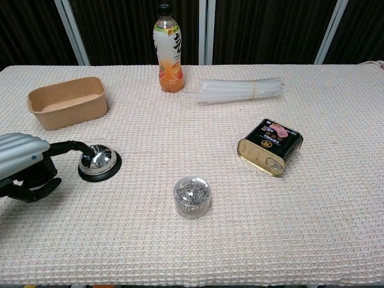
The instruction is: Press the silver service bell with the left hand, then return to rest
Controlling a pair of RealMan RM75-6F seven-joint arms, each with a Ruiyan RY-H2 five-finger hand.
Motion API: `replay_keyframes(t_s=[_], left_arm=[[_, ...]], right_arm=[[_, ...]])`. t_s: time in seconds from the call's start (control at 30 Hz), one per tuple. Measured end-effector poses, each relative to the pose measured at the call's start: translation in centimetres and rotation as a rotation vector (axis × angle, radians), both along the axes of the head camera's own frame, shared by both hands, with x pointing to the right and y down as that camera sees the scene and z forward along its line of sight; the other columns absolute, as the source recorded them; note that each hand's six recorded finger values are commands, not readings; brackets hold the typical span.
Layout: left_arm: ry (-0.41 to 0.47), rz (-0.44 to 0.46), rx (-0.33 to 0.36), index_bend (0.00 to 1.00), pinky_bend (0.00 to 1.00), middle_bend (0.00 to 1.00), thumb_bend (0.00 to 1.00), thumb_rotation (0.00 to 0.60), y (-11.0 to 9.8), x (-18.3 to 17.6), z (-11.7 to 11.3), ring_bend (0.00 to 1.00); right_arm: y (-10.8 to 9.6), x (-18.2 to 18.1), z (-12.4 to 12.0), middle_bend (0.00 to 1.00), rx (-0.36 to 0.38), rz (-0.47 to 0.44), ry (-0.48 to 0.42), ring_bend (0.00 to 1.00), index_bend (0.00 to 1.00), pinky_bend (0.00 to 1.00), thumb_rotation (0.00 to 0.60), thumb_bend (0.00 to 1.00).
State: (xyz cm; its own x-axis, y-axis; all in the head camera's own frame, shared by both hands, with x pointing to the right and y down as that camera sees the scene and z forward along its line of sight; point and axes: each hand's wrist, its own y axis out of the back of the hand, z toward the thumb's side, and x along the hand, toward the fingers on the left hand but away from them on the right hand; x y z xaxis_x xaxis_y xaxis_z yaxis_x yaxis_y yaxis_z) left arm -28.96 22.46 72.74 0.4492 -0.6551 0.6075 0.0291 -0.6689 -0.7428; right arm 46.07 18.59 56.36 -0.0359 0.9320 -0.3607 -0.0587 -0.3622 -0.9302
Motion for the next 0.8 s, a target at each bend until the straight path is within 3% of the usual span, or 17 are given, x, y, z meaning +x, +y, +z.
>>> replay_keyframes(t_s=[0.43, 0.8], left_arm=[[0.038, -0.010, 0.055, 0.18, 0.70, 0.87, 0.54, 0.600, -0.9, 0.2, -2.0, 0.72], [0.008, -0.010, 0.014, 0.18, 0.70, 0.87, 0.54, 0.600, -0.8, 0.0, -0.4, 0.72]], right_arm=[[0.1, 0.1, 0.0, 0.00, 0.002, 0.001, -0.005, 0.00, 0.00, 0.00, 0.600, 0.29], [0.0, 0.3, 0.0, 0.00, 0.002, 0.006, 0.000, 0.00, 0.00, 0.00, 0.600, 0.29]])
